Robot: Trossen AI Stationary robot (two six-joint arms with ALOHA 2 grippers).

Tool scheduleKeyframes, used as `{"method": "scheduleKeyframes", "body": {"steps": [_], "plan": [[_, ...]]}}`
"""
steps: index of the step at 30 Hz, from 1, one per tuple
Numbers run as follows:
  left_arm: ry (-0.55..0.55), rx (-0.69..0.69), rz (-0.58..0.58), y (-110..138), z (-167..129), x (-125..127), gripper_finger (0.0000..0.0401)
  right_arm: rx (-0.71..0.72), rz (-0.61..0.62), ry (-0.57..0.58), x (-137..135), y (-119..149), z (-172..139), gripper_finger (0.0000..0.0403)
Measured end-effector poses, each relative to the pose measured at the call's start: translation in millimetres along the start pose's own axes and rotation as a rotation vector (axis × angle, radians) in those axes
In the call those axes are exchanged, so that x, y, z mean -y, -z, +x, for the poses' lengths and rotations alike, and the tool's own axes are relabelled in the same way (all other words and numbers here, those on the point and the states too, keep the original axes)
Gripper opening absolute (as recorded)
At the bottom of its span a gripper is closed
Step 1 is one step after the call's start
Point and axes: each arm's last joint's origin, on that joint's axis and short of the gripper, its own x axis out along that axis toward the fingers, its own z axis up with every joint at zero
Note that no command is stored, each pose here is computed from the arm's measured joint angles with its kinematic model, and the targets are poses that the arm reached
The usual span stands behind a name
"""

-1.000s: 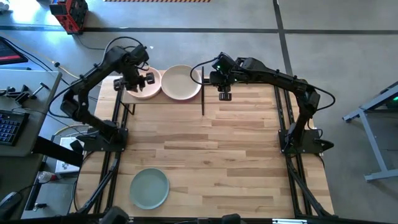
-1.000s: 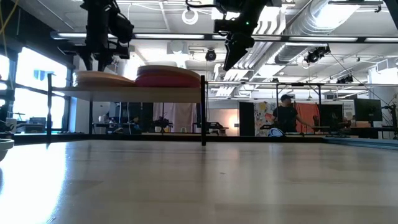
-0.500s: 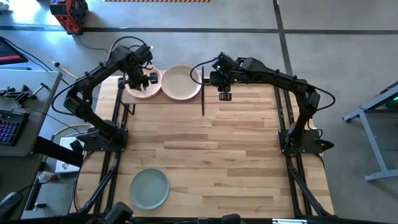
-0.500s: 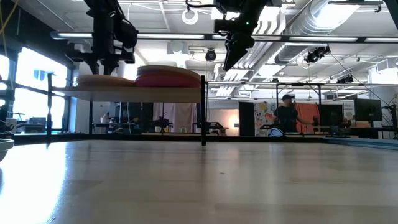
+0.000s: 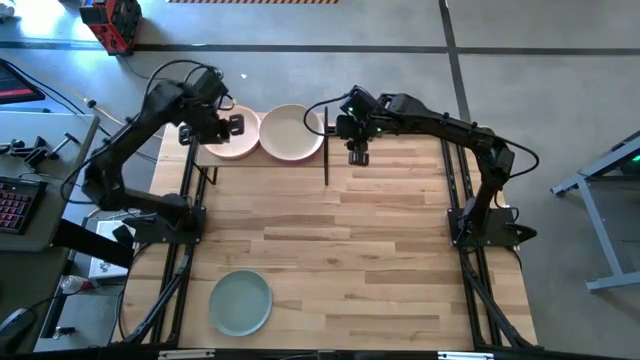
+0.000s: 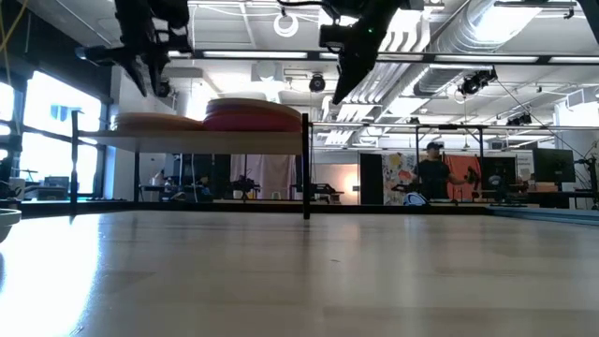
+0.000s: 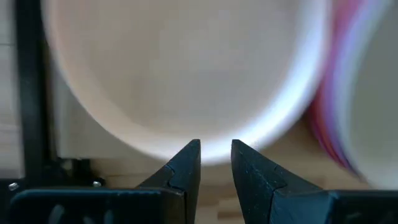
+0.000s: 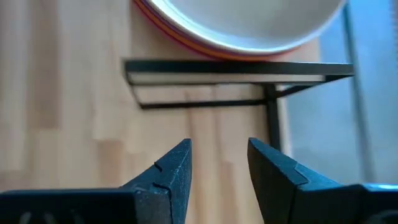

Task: Place and stack plates onto a shelf
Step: Stack the blue plate on top of the white plate

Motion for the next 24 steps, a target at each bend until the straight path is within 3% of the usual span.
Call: {"method": "scheduleKeyframes", "body": {"steps": [6, 13, 18, 24], "plan": [[0.133, 0.003, 0.185, 39.7, -24.4, 7.2, 0.0078, 0.050, 0.203, -0.146, -18.4, -8.6, -1.2, 0.0133], [0.236, -0.020, 0.438, 85.1, -43.3, 11.4, 0.0078, 0.104, 0.287, -0.265, -71.7, -32.8, -7.8, 0.0133], [0.241, -0.070, 0.603, 111.6, -49.8, 8.8, 0.0078, 0.232, 0.346, -0.326, -112.1, -56.1, -17.9, 0.0133], [0.181, -0.100, 0.775, 136.3, -52.5, 4.2, 0.0078, 0.322, 0.482, -0.309, -149.2, -71.1, -30.2, 0.0133]]}}
